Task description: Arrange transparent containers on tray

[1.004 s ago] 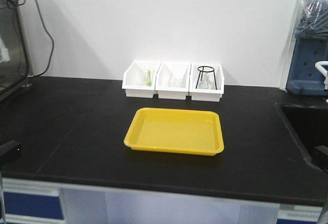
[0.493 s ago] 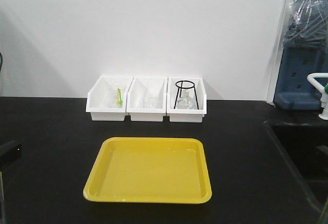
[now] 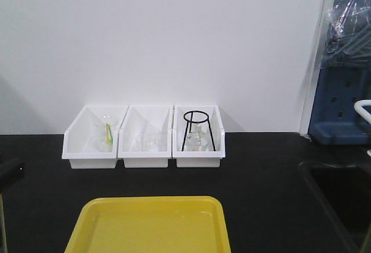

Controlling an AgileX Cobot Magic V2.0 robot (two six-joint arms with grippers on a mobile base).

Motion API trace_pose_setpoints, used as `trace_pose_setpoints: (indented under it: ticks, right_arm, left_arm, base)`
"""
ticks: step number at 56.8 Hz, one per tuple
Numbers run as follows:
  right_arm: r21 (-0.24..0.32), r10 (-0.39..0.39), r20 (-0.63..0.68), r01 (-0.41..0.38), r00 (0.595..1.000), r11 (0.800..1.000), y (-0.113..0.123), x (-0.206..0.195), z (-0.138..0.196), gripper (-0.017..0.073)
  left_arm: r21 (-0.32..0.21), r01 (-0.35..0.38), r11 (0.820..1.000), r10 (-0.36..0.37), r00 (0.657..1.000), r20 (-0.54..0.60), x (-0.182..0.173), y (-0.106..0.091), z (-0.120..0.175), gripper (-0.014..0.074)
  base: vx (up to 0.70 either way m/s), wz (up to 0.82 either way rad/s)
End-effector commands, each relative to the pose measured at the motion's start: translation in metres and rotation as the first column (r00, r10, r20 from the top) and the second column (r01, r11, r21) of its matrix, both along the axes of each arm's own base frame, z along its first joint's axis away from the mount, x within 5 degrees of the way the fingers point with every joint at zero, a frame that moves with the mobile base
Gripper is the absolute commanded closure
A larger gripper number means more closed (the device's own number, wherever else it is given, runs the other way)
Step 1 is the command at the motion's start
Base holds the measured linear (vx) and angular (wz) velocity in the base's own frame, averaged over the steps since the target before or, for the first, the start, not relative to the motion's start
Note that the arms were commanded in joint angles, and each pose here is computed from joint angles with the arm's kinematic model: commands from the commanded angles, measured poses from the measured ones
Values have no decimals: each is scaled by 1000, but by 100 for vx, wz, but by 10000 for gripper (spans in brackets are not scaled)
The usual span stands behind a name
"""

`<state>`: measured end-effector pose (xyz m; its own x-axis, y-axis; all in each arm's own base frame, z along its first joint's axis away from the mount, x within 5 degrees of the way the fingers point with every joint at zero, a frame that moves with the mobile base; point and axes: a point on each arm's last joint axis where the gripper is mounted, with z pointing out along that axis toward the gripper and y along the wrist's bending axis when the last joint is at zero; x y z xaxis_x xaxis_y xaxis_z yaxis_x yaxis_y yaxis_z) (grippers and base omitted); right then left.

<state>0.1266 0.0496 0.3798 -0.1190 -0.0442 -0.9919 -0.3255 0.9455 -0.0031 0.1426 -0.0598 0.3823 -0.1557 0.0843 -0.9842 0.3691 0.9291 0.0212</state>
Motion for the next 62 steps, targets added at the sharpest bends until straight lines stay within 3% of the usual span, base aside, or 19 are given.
trace_pose_setpoints:
  ticks: [1, 22, 62]
  right_arm:
    - [20, 28, 98, -30, 995, 999, 2, -2, 16, 568]
    - [20, 28, 98, -30, 995, 999, 2, -2, 16, 568]
    - [20, 28, 98, -30, 995, 999, 2, -2, 16, 568]
  left_arm:
    - [-50, 18, 999, -13, 994, 111, -2, -1, 20, 594]
    - [-49, 18, 999, -13, 994, 108, -2, -1, 20, 594]
    - [-51, 18, 999, -12, 994, 110, -2, -1, 20, 594]
  base:
    - [31, -6]
    - [21, -2]
    - [1, 0]
